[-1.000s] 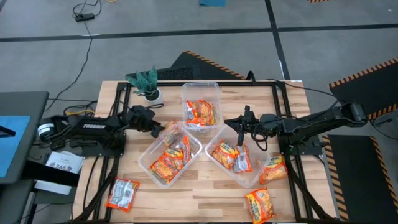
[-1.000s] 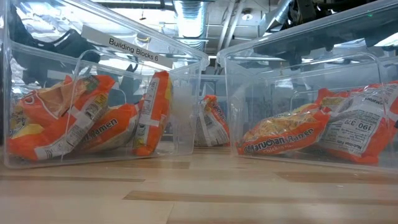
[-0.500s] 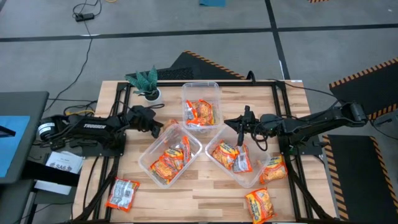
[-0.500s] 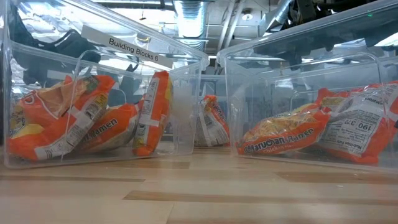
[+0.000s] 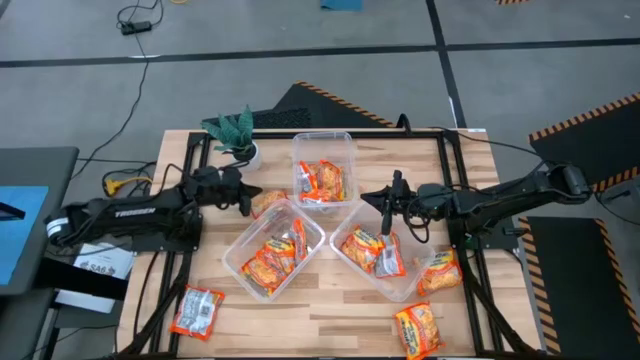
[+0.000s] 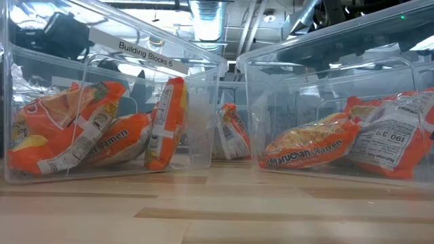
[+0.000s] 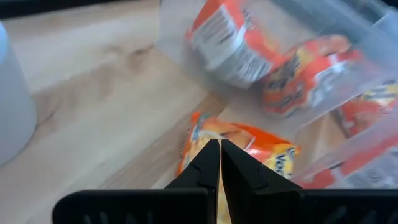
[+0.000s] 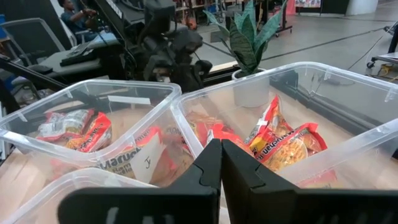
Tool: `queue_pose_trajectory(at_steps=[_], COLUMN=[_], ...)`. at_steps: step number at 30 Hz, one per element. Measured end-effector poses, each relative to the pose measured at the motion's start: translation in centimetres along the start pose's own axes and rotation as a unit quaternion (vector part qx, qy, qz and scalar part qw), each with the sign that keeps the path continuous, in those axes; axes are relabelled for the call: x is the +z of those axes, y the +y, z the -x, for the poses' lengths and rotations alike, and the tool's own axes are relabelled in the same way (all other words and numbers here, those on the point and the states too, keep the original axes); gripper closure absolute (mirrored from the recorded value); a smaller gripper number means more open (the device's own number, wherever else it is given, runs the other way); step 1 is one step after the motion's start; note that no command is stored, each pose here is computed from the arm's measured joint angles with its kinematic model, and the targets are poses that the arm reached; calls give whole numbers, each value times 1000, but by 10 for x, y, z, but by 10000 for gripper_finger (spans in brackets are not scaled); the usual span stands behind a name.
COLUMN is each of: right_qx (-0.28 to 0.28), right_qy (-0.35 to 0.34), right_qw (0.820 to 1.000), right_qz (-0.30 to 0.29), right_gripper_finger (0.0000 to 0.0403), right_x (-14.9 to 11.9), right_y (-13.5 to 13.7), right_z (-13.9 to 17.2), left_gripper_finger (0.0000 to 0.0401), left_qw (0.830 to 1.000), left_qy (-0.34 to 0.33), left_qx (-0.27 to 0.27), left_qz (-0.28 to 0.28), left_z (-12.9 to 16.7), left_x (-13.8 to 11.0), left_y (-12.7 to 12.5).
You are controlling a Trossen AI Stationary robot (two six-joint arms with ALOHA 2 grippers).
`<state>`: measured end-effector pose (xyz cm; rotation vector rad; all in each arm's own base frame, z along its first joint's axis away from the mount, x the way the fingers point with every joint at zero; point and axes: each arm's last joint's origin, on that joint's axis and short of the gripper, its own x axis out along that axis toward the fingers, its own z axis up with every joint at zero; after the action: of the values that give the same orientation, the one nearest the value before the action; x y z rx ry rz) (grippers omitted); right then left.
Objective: Sort Maruchan noodles
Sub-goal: Put the orange noodle pack into the bottom left transparent container
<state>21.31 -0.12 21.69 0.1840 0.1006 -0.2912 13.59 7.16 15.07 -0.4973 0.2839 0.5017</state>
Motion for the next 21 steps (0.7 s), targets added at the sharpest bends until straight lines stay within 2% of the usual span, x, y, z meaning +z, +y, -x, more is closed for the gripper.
queue_pose_trajectory(at_steps=[5, 10, 14, 21], right_qx=[0, 1, 0, 0], right_qy=[-1, -1, -1, -1], right_qw=[1000, 1000, 1000, 1000], right_qz=[-1, -2, -2, -2], right_gripper_finger=[369, 369, 369, 369], right_x=[0, 0, 0, 0], right_y=[0, 0, 0, 0], right_z=[0, 0, 0, 0], left_gripper_finger=[401, 393, 354, 253], left_qw=[1000, 1000, 999, 998], left_qy=[9, 26, 35, 55], left_qx=[-15, 18, 18, 20], left_qz=[5, 3, 2, -7], left_z=[10, 8, 2, -10], left_x=[-1, -7, -10, -17], left_y=[-2, -3, -5, -7])
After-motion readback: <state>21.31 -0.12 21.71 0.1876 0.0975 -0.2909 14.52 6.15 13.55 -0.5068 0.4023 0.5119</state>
